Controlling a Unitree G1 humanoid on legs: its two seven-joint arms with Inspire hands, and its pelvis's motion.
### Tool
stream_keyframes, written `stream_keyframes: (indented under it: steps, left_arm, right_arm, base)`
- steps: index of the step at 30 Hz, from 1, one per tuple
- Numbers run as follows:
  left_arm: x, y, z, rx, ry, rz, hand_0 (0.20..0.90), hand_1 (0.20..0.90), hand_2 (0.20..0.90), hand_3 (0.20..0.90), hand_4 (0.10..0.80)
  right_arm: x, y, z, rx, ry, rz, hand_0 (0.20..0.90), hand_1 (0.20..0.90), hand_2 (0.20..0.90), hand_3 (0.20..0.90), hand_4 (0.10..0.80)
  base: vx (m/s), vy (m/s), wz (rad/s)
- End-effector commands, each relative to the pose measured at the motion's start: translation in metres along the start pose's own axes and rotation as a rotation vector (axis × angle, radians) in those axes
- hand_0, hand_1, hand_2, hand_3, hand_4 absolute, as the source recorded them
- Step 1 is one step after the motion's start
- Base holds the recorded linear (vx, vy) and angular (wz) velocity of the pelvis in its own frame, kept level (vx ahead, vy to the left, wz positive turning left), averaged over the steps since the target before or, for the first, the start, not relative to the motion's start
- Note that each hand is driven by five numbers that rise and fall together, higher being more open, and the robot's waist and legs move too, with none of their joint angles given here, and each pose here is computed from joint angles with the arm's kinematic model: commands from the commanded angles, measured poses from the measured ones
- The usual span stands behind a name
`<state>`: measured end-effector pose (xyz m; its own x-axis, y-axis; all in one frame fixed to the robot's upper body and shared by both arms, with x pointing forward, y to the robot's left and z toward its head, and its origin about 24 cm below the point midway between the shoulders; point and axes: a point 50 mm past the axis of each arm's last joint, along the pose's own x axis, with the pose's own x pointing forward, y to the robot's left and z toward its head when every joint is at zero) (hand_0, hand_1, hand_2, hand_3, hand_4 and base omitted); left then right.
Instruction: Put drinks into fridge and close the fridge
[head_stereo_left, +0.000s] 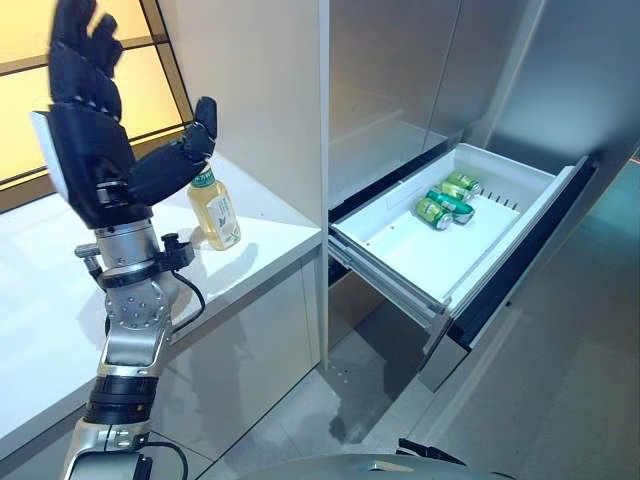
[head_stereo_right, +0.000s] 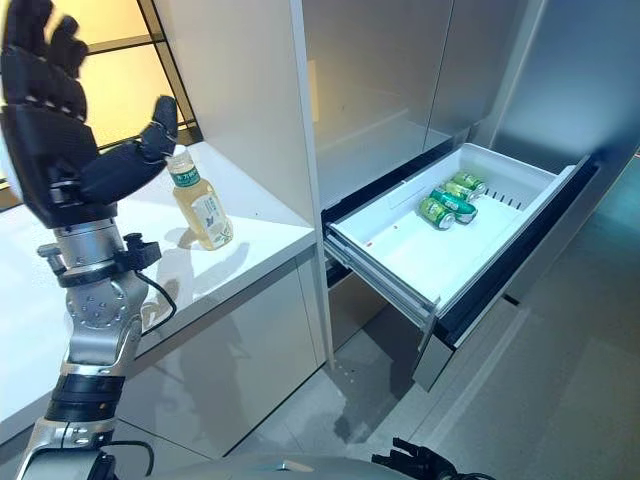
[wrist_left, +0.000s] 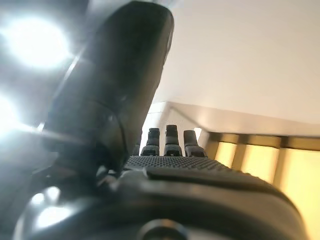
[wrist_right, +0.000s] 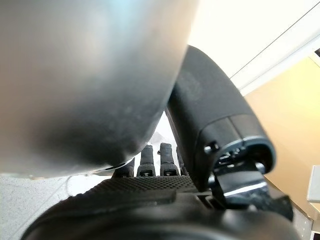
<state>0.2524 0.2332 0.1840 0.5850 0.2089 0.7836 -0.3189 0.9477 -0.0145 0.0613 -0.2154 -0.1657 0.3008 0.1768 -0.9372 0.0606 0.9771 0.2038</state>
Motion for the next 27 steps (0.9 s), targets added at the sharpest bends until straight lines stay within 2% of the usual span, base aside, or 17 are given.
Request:
stream_keyframes:
  steps: [1,17,27]
  left_arm:
    - [0.027,-0.002,0.012,0.026,-0.129,0.000,0.900,0.900,0.900,0.900,0.800]
    - [0.010,0.002,-0.026,0.109,0.088,-0.026,0.900,0.900,0.900,0.900,0.800]
    - [0.004,-0.001,-0.034,0.123,0.137,-0.057,0.900,0.900,0.900,0.900,0.800]
  right_arm:
    - [0.006,0.018,-0.006,-0.026,0.051,0.088,0.900,0.900,0.900,0.900,0.800]
    - [0.004,0.013,-0.005,-0.034,0.061,0.081,0.900,0.900,0.900,0.900,0.800]
    - [0.003,0.010,-0.003,-0.039,0.063,0.080,0.900,0.900,0.900,0.900,0.800]
  base:
    - [0.000,0.000,0.00]
    - [0.000,0.000,0.00]
    - [0.000,0.000,0.00]
